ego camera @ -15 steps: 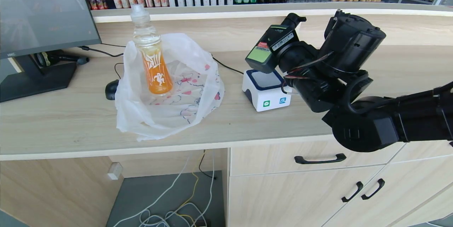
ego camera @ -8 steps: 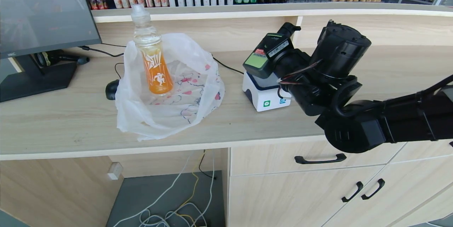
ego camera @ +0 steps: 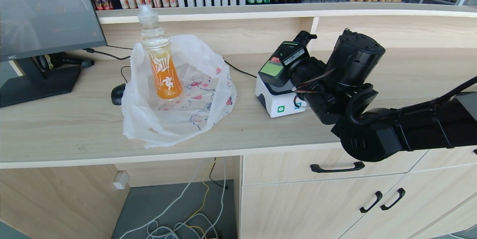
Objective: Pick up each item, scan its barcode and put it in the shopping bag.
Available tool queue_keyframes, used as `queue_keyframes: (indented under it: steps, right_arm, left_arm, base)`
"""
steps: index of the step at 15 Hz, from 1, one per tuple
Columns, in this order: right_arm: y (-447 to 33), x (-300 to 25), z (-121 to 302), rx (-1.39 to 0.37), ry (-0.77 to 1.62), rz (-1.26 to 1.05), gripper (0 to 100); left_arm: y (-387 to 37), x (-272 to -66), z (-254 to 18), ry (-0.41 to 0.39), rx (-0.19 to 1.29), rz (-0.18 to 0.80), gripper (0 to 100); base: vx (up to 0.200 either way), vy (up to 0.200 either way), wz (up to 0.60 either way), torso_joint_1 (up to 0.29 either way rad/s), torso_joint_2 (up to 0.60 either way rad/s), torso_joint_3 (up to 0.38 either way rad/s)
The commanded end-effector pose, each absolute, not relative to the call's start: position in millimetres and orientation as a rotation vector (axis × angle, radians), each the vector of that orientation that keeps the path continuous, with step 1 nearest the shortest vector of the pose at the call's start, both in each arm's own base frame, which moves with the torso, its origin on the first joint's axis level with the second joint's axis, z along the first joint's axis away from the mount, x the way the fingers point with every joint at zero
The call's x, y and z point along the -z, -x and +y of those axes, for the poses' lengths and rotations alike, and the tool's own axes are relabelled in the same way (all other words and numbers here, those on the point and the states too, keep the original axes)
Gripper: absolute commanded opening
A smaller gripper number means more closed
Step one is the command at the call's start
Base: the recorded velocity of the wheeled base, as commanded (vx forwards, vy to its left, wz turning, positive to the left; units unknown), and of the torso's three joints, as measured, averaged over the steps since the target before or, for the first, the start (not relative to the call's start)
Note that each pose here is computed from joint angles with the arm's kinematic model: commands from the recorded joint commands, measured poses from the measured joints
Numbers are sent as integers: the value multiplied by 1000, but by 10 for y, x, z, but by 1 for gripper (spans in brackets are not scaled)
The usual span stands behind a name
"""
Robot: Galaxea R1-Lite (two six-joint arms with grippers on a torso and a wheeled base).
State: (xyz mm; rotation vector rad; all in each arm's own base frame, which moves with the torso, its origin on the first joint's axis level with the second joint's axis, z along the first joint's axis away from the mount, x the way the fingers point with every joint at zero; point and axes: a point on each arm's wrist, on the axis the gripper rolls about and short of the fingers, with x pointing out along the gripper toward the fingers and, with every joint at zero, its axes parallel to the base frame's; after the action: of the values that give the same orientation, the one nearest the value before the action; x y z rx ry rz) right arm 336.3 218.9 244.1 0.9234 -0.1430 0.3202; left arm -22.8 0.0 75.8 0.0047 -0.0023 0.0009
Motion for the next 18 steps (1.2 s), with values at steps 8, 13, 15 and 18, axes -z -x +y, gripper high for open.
queue_keyframes:
  steps: [8,13,15,18]
  right_arm:
    - [-3387,-2406,2204,-317,-922,-137,0]
    - [-3384,-2418,2202,-319,-924,-141,0]
    - [-3379,-2428,2198,-319,-923,-142,0]
    - [-3356,-2463,2182,-320,-924,-150,0]
  left_arm:
    - [228,-758,0,-5,0,-3,100]
    - [228,-758,0,-5,-2,-3,100]
    - [228,-758,0,-5,-2,-3,100]
    - [228,-758,0,-5,-2,-3,100]
  base:
    - [0,0,0,0,0,0]
    - [0,0,0,0,0,0]
    - [0,0,0,0,0,0]
    - [0,0,0,0,0,0]
